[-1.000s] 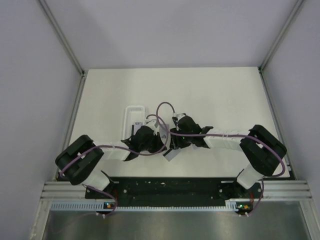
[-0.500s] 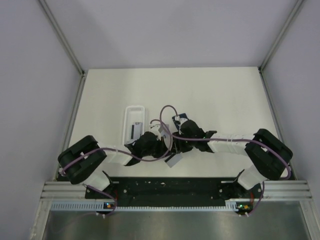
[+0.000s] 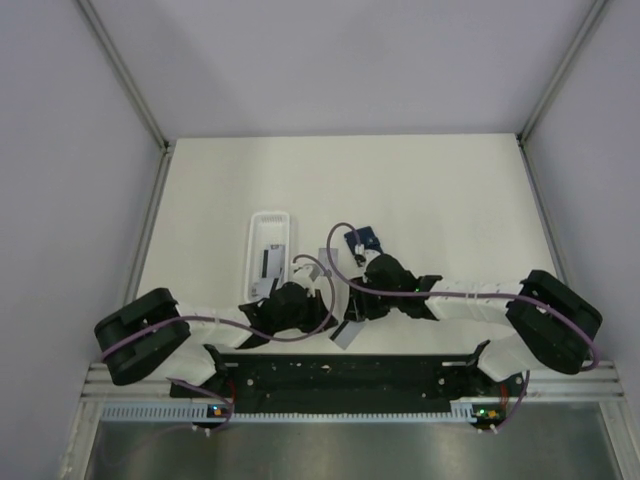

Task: Put the credit cards into the card holder
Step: Move the credit card to the corner of the board.

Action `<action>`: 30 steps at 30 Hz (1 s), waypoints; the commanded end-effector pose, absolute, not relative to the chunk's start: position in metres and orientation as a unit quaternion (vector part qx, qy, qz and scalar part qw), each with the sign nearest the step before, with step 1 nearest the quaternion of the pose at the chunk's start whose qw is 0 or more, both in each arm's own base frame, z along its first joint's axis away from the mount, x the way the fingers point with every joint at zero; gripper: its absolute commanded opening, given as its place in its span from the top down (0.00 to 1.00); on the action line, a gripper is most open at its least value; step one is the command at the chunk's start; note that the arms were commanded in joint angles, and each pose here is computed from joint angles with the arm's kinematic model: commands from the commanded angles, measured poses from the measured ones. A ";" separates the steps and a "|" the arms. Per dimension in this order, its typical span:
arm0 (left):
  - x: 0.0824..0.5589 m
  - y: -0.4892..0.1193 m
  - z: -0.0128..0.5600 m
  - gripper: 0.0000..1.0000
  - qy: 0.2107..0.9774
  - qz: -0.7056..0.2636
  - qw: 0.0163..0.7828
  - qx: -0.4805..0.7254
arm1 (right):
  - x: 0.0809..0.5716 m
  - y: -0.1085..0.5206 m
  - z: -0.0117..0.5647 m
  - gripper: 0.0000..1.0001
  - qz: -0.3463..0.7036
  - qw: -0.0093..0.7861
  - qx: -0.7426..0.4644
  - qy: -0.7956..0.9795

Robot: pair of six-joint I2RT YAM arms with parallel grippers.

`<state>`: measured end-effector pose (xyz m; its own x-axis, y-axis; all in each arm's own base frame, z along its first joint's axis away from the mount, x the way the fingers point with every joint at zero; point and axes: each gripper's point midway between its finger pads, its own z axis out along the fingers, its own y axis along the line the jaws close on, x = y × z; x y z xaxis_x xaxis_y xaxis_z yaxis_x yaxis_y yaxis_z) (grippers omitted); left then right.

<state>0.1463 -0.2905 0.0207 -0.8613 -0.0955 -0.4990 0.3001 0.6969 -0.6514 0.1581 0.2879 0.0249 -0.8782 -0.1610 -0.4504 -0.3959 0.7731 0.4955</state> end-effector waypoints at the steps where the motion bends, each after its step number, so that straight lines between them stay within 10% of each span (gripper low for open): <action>1: 0.138 -0.283 0.013 1.00 0.894 -0.364 0.253 0.058 | 0.139 0.278 0.013 0.56 0.296 0.169 -0.148 0.929; 30: 0.107 -0.278 0.012 1.00 0.900 -0.357 0.245 0.053 | 0.150 0.246 0.068 0.53 0.282 0.256 -0.039 0.924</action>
<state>0.1108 -0.2822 0.0202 -0.8722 -0.0906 -0.4807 0.2740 0.7236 -0.6335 0.1524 0.2669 0.0539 -0.8681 -0.0460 -0.4943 -0.3229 0.8086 0.4919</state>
